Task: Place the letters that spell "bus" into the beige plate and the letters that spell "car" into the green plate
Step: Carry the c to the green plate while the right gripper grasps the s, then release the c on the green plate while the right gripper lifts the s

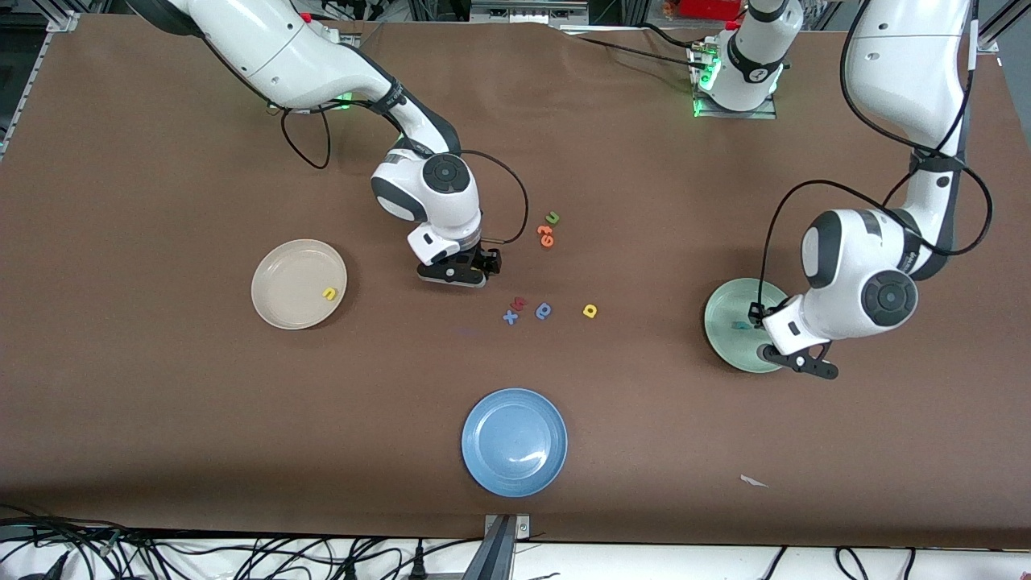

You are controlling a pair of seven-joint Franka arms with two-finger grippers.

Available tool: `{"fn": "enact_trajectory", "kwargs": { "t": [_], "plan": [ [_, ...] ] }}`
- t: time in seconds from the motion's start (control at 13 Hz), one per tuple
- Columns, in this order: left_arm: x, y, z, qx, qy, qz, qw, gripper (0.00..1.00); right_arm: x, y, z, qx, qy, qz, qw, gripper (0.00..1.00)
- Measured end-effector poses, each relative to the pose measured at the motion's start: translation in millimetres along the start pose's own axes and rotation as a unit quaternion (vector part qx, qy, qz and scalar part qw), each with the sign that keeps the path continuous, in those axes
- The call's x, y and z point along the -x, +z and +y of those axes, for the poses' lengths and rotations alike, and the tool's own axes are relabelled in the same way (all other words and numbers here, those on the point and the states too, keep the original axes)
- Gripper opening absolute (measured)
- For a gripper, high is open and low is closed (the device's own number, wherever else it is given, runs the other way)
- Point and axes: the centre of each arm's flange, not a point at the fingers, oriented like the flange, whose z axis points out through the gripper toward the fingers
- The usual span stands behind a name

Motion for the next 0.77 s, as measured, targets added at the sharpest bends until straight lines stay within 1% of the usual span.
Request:
{"fn": "enact_trajectory", "kwargs": {
  "t": [0.08, 0.15, 0.23, 0.31, 0.38, 0.46, 0.54, 0.62, 0.69, 0.77],
  "plan": [
    [1.5, -0.8, 4.0, 0.000, -0.004, 0.004, 1.000, 0.47, -0.1, -0.2, -0.2, 0.000, 0.000, 0.000, 1.000, 0.82],
    [0.1, -4.2, 8.1, -0.001, -0.013, 0.009, 1.000, 0.58, -0.1, -0.2, -0.3, 0.000, 0.000, 0.001, 1.000, 0.82],
    [-2.8, -8.9, 15.9, -0.001, -0.027, 0.015, 1.000, 0.69, -1.0, -1.7, -1.1, -0.001, 0.000, 0.002, 1.000, 0.76],
    [-8.5, -14.9, 32.0, 0.000, -0.053, 0.022, 0.998, 0.80, -1.3, -2.0, -1.6, -0.002, 0.000, 0.003, 1.000, 0.74],
    [-14.7, -18.6, 56.3, 0.002, -0.083, 0.026, 0.996, 0.89, -1.8, -3.1, -2.3, -0.003, 0.000, 0.003, 1.000, 0.67],
    [-20.3, -19.2, 87.5, 0.004, -0.113, 0.028, 0.993, 0.99, -2.8, -5.0, -3.4, -0.004, 0.000, 0.005, 1.000, 0.55],
    [-25.6, -16.1, 121.2, 0.006, -0.141, 0.028, 0.990, 1.00, -3.5, -6.5, -4.2, -0.005, 0.001, 0.006, 1.000, 0.44],
    [-31.5, -10.0, 154.4, 0.010, -0.172, 0.027, 0.985, 1.00, -3.7, -6.8, -4.2, -0.005, 0.002, 0.007, 1.000, 0.39],
    [-37.3, -1.7, 184.3, 0.013, -0.204, 0.026, 0.979, 1.00, -3.7, -6.8, -4.1, -0.004, 0.002, 0.007, 1.000, 0.38],
    [-43.3, 6.6, 208.9, 0.015, -0.231, 0.026, 0.972, 1.00, -4.2, -7.6, -3.8, -0.003, 0.003, 0.007, 1.000, 0.32]
  ]
}}
